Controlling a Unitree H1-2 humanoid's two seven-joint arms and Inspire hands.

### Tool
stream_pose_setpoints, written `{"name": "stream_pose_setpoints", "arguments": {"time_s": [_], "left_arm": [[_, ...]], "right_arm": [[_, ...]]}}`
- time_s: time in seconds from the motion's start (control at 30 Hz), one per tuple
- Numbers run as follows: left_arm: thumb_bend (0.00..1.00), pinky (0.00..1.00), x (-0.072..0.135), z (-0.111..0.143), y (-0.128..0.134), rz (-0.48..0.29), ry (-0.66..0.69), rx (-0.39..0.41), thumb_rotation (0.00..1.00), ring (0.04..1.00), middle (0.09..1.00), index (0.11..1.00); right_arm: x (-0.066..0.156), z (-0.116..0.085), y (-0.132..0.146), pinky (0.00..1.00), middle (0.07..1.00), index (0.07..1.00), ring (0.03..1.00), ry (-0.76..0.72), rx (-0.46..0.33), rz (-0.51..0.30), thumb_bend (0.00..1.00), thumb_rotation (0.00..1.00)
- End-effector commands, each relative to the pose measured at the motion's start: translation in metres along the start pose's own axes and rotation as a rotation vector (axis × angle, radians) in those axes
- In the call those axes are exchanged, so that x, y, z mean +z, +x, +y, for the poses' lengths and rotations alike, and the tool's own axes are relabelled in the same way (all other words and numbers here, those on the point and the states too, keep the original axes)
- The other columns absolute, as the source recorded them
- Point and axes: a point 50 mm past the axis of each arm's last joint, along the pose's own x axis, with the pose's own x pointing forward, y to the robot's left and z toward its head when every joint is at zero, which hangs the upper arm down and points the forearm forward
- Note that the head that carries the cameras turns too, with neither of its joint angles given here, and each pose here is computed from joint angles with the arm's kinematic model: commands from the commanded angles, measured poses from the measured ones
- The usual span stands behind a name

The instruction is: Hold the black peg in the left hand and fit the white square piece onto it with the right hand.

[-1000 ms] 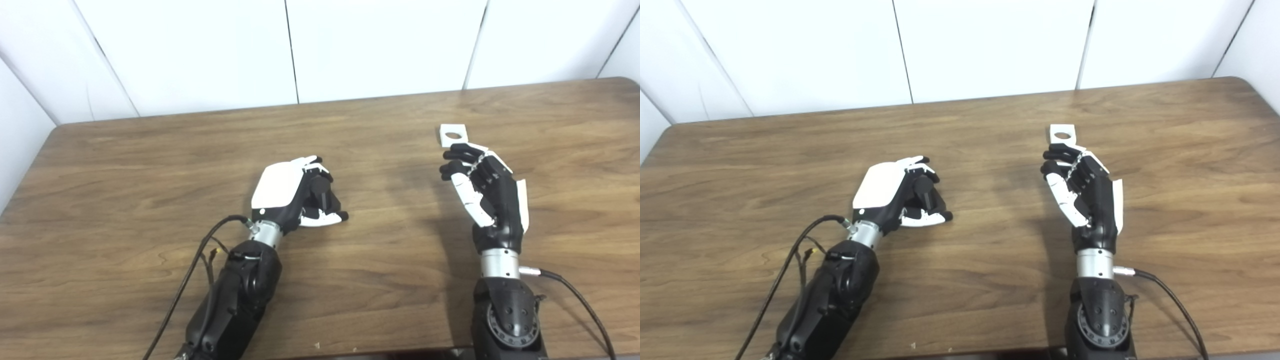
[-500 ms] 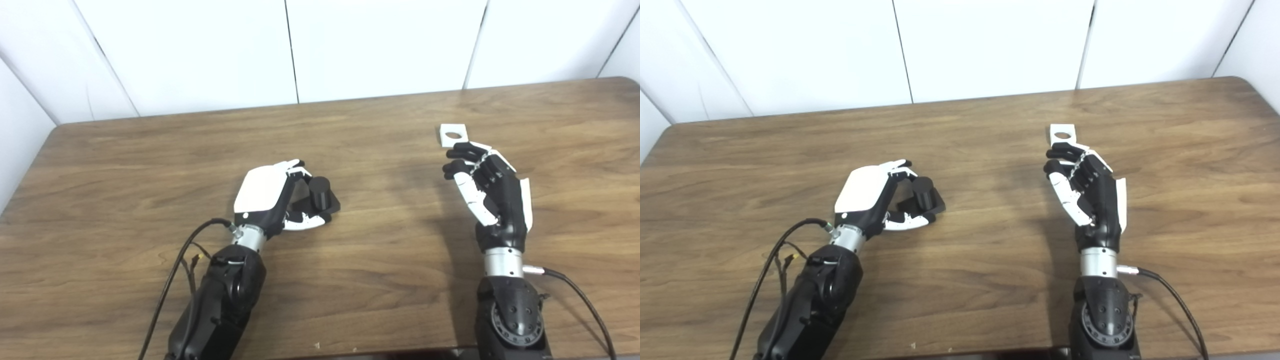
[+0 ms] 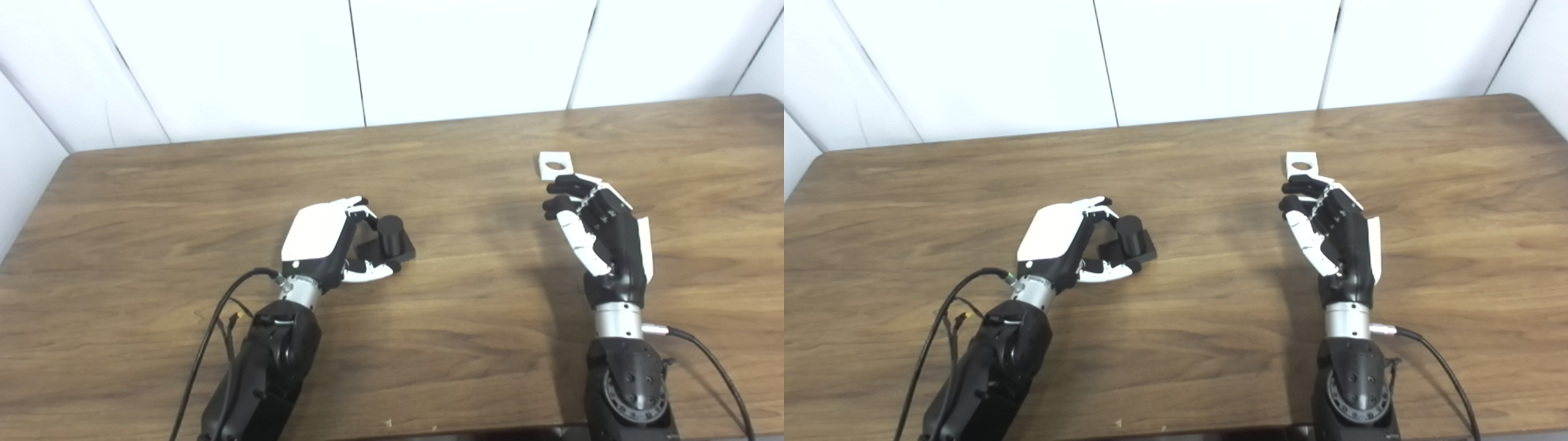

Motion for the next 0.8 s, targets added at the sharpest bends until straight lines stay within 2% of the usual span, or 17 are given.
{"name": "stream_pose_setpoints", "arguments": {"time_s": [0.0, 0.13, 0.17, 0.2, 0.23, 0.3, 0.77], "left_arm": [[0.84, 0.68, -0.033, -0.012, -0.014, 0.124, 0.019, -0.082, 0.31, 0.853, 0.852, 0.574], [0.83, 0.66, -0.035, -0.017, -0.016, 0.115, -0.023, -0.059, 0.22, 0.826, 0.829, 0.531], [0.77, 0.65, -0.035, -0.019, -0.016, 0.112, -0.041, -0.05, 0.19, 0.822, 0.826, 0.52], [0.65, 0.65, -0.036, -0.02, -0.017, 0.111, -0.053, -0.045, 0.13, 0.818, 0.823, 0.504], [0.58, 0.65, -0.036, -0.021, -0.017, 0.11, -0.06, -0.042, 0.1, 0.817, 0.822, 0.494], [0.54, 0.64, -0.037, -0.023, -0.017, 0.107, -0.066, -0.037, 0.08, 0.815, 0.821, 0.489], [0.52, 0.64, -0.039, -0.028, -0.018, 0.102, -0.071, -0.047, 0.08, 0.825, 0.829, 0.488]], "right_arm": [[0.006, 0.001, 0.006, 0.49, 0.61, 0.601, 0.538, 0.003, 0.01, -0.036, 0.44, 0.4], [0.007, 0.001, 0.005, 0.5, 0.609, 0.602, 0.543, 0.002, 0.008, -0.033, 0.44, 0.41], [0.007, 0.001, 0.005, 0.5, 0.609, 0.602, 0.544, 0.001, 0.009, -0.034, 0.44, 0.41], [0.007, 0.001, 0.005, 0.5, 0.609, 0.603, 0.545, 0.0, 0.009, -0.035, 0.44, 0.41], [0.007, 0.0, 0.005, 0.51, 0.609, 0.603, 0.545, -0.001, 0.009, -0.035, 0.45, 0.41], [0.007, 0.0, 0.005, 0.5, 0.609, 0.602, 0.544, -0.001, 0.01, -0.038, 0.44, 0.4], [0.009, -0.003, 0.007, 0.49, 0.606, 0.609, 0.538, 0.007, 0.009, -0.047, 0.44, 0.39]]}}
